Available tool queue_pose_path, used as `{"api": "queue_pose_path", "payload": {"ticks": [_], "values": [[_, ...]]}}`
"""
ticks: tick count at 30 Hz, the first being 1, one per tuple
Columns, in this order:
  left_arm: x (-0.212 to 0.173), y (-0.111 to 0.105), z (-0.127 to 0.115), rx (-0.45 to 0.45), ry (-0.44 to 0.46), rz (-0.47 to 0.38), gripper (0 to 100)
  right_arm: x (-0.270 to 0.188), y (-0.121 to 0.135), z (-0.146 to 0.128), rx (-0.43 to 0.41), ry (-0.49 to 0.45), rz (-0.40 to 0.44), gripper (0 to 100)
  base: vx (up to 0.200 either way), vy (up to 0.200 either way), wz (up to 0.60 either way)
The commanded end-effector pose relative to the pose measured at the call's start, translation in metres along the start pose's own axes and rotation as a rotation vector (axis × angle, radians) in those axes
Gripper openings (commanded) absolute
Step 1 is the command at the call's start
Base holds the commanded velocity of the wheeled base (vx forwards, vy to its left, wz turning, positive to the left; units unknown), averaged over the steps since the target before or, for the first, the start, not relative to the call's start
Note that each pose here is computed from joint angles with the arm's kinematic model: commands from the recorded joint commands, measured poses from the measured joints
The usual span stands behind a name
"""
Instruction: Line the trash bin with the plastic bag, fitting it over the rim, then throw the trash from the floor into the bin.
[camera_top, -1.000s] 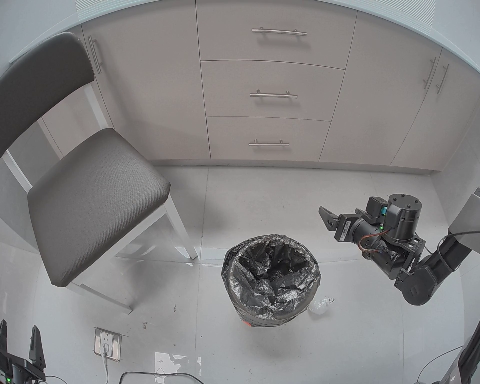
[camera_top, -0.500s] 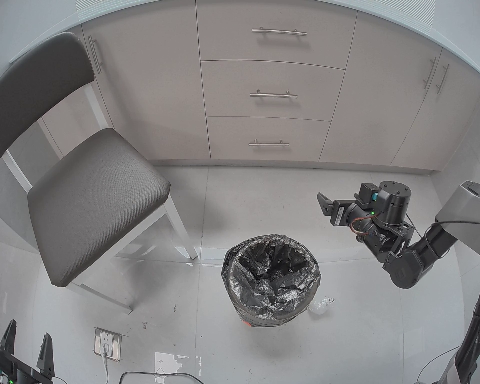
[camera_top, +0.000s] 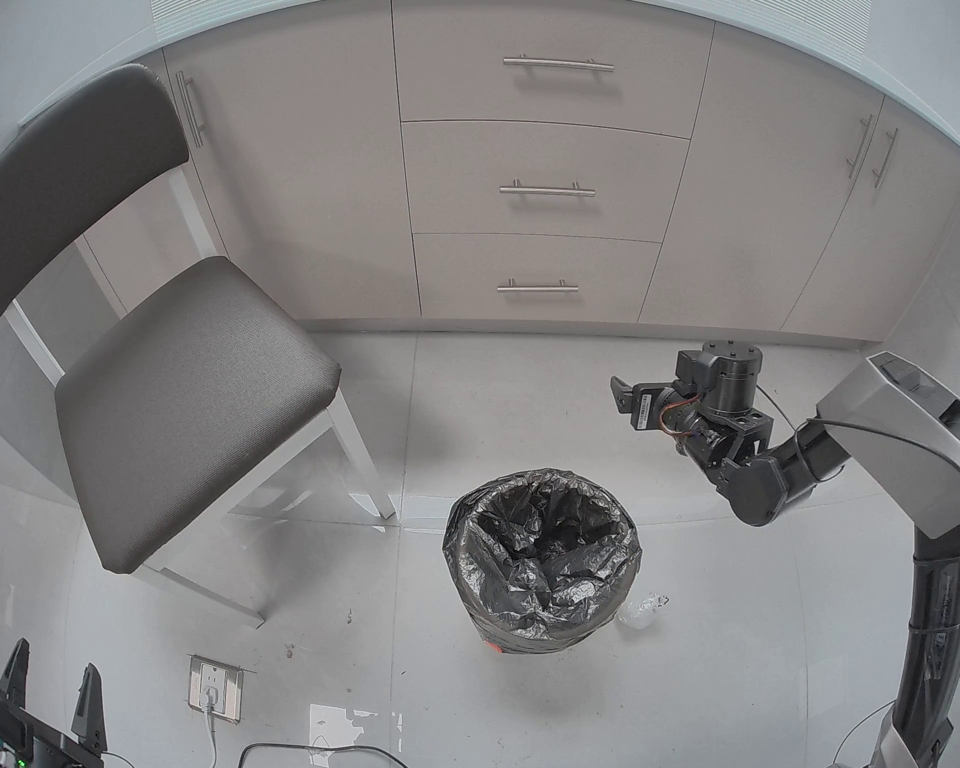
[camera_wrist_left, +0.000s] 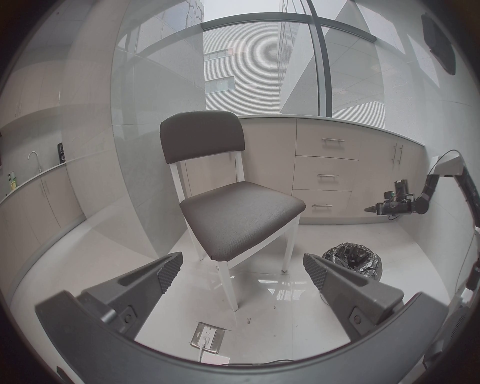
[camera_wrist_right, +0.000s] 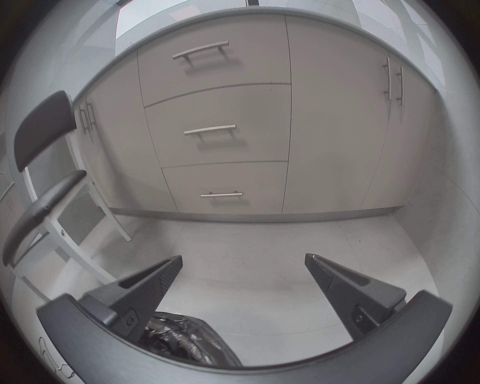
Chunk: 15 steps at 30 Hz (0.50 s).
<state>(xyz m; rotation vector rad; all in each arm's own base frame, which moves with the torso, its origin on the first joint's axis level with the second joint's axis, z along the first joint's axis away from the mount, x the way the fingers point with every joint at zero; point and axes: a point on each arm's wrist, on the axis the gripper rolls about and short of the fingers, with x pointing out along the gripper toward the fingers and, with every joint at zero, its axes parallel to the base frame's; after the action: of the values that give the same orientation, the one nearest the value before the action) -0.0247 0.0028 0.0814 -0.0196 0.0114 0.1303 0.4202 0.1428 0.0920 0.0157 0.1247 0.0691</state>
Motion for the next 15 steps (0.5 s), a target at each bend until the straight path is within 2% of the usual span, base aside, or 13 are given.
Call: {"api": "queue_pose_path", "payload": {"ticks": [1,5,10,15], "values": [[-0.001,-0.001,-0.001,-0.022,-0.008,-0.052,100,0.051,-0.010,-0.049,-0.049,0.054,-0.105,100,0.000,0.000,0.00],[-0.001,-0.002,-0.002,-0.018,-0.003,-0.084,100,0.070,-0.026,-0.055,-0.053,0.067,-0.167,100,0.000,0.000,0.00],[0.000,-0.003,-0.004,0.003,0.010,-0.130,100,0.084,-0.036,-0.058,-0.064,0.108,-0.192,100,0.000,0.000,0.00],[0.001,-0.003,-0.005,-0.002,0.016,-0.131,100,0.102,-0.038,-0.066,-0.092,0.137,-0.202,100,0.000,0.000,0.00]]}}
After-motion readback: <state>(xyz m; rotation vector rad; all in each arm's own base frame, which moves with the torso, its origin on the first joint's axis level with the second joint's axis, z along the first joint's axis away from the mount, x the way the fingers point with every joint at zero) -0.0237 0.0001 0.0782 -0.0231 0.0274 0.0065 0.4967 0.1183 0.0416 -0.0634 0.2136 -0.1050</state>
